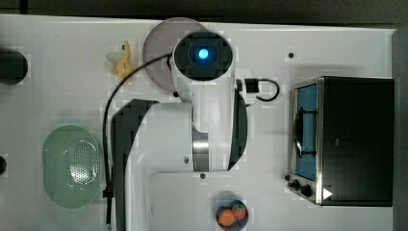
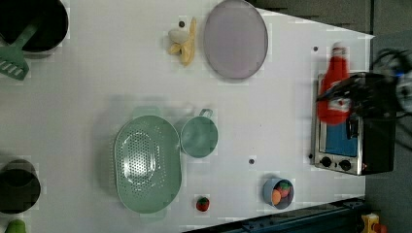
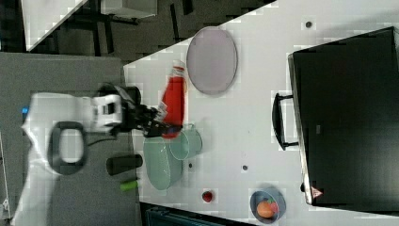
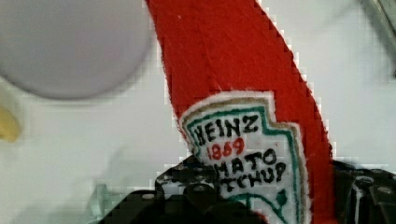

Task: Pick Ketchup from oven and place it on table.

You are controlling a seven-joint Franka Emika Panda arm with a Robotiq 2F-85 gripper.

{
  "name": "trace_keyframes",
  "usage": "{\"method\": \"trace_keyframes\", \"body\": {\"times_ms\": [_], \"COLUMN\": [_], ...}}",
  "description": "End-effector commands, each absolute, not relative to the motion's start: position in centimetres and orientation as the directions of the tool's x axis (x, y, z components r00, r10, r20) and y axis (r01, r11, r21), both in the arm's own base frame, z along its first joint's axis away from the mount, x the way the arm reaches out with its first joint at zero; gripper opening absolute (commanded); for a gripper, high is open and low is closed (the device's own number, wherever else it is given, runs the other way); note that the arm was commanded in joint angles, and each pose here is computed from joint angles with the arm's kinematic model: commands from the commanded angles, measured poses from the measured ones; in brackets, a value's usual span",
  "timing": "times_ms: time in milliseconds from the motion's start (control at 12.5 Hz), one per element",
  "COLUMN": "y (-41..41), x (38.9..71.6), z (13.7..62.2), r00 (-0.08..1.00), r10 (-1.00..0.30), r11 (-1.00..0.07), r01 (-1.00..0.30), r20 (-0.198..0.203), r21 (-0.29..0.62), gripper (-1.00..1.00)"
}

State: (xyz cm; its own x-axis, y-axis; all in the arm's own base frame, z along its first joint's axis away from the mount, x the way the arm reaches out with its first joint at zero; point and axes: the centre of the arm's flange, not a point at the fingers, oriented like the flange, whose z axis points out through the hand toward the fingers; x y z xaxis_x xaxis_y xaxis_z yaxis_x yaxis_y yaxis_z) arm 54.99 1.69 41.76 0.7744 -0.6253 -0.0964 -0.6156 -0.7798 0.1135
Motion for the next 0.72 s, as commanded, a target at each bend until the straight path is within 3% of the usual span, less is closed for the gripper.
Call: {"method": "trace_keyframes", "body": {"times_ms": [80,560,640,720], "y": [-1.7,-1.8,-1.7,-1.7], "x": [53.9,52.1,52.1,52.0], "z": [35.8,24.6,23.5,22.4], "r00": [0.712,0.709,0.707,0.704], "r10": [-0.697,-0.700,-0.702,-0.704], "r11": [-0.716,-0.712,-0.710,-0.708], "r01": [-0.685,-0.685,-0.687,-0.688], "r20": [-0.086,-0.082,-0.085,-0.092], "r21": [0.135,0.152,0.153,0.160], "gripper": [0.27,0.27,0.33,0.53]}}
